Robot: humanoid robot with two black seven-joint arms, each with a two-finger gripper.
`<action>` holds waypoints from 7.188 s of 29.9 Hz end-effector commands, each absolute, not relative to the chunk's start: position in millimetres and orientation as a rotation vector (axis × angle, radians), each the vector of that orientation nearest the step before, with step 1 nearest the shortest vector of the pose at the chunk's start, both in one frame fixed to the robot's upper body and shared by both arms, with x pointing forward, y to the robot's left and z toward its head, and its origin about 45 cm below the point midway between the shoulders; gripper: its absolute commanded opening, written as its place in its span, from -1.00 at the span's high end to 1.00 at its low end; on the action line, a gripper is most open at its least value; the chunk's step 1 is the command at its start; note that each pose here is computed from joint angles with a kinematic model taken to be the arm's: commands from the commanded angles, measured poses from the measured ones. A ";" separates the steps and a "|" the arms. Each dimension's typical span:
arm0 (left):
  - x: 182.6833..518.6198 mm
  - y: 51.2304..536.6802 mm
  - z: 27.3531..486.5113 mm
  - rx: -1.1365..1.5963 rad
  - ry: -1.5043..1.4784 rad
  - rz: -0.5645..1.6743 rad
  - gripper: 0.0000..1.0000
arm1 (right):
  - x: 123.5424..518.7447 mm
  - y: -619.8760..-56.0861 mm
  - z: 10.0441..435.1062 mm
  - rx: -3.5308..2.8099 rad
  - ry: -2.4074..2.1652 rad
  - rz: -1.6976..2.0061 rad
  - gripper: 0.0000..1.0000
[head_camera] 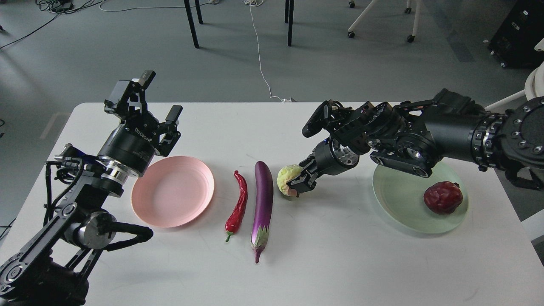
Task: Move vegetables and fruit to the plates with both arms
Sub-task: 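Carry the green fruit onto the green plate and release it, then lift the right gripper away from the green plate, then swing the left arm over the pink plate toward the eggplant, then lower the left gripper onto the purple eggplant and close it, then lift the eggplant and lower it onto the pink plate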
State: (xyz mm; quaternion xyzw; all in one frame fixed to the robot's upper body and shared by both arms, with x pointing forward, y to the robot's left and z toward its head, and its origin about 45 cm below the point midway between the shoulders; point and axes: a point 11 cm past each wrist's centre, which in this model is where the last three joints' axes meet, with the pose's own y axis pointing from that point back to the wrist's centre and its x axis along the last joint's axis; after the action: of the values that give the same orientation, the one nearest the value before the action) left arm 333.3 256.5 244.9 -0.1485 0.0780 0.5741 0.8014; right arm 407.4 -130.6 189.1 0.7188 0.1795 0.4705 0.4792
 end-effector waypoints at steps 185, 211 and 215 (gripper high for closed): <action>311.3 103.6 139.4 1.055 -0.446 0.241 0.01 | 381.5 -364.8 197.4 2.686 -1.581 -0.466 -0.96; 342.5 72.4 261.2 0.880 -0.580 0.172 0.66 | 383.5 -364.6 201.0 2.696 -1.590 -0.459 -0.96; 370.1 146.8 268.0 1.023 -0.603 0.305 0.67 | 383.7 -364.6 201.4 2.697 -1.592 -0.458 -0.96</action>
State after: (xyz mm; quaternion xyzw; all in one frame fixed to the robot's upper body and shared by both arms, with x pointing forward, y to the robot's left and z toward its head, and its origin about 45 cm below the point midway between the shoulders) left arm 352.3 93.7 262.1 0.4357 -0.2765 0.1038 0.8502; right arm 383.5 -364.7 201.0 0.8521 -0.5028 -0.1450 -0.0110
